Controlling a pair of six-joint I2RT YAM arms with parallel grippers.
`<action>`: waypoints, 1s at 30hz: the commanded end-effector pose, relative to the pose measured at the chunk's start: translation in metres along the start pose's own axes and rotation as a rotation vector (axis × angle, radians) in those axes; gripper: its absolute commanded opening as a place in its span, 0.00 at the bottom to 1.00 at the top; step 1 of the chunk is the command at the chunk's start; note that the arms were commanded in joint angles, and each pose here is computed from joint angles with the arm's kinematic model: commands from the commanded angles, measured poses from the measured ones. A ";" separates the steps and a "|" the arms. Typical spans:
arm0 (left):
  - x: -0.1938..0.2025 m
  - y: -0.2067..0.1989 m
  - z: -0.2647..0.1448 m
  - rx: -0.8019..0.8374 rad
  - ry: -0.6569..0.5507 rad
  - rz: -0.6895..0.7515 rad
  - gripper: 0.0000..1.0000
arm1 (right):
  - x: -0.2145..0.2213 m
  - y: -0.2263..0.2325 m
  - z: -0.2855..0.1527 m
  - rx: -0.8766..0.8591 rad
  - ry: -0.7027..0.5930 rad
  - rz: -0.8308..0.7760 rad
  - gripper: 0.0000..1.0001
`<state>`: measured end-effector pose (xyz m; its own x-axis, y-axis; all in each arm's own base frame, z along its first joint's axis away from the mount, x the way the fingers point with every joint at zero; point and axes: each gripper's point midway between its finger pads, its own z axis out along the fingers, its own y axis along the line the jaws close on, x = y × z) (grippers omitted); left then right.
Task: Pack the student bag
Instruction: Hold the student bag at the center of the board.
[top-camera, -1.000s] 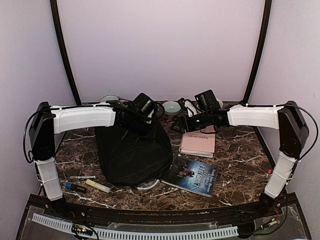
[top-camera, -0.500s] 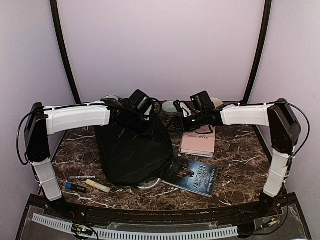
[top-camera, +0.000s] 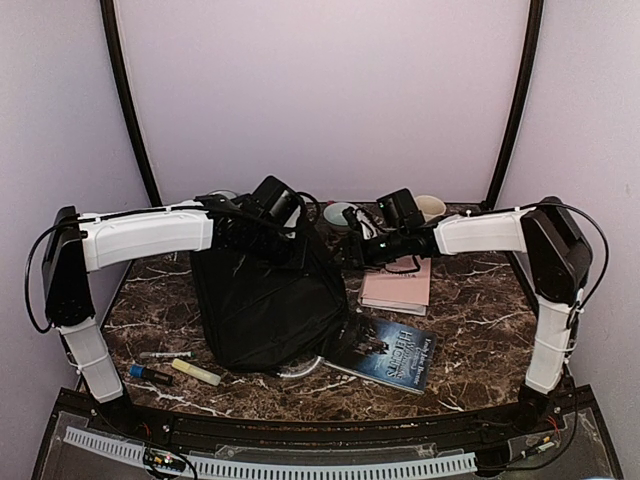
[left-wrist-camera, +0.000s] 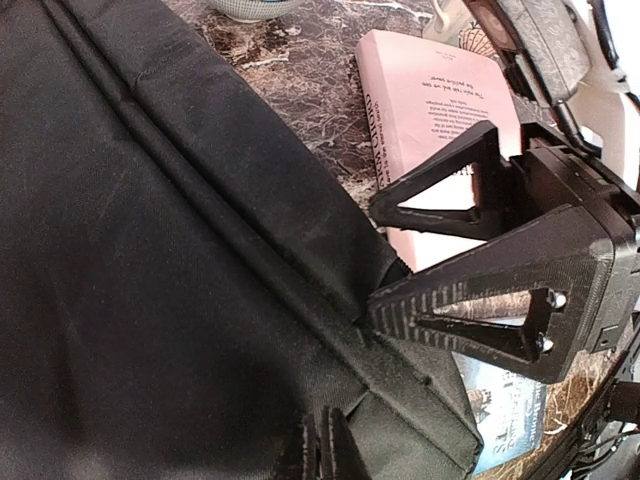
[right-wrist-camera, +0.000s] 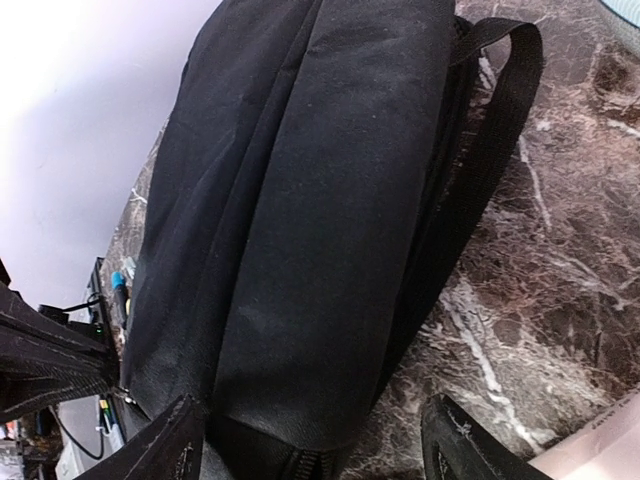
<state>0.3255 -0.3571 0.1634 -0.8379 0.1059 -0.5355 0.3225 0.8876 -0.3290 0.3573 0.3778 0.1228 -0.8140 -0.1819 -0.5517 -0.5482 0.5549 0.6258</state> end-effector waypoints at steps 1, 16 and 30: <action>-0.021 -0.018 -0.029 0.084 -0.078 -0.012 0.00 | -0.015 0.017 0.003 -0.105 -0.036 0.003 0.76; -0.026 -0.022 -0.025 0.086 -0.080 -0.012 0.00 | -0.001 0.042 0.010 -0.323 0.041 0.090 0.45; -0.007 0.007 -0.017 -0.043 -0.028 -0.062 0.00 | -0.008 0.030 0.014 -0.241 0.074 0.125 0.00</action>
<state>0.3241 -0.3541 0.1636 -0.8507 0.0851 -0.5187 0.2928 0.8963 -0.3332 0.3468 0.4063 0.1303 -0.8997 -0.1770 -0.3990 -0.4365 0.3585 0.8252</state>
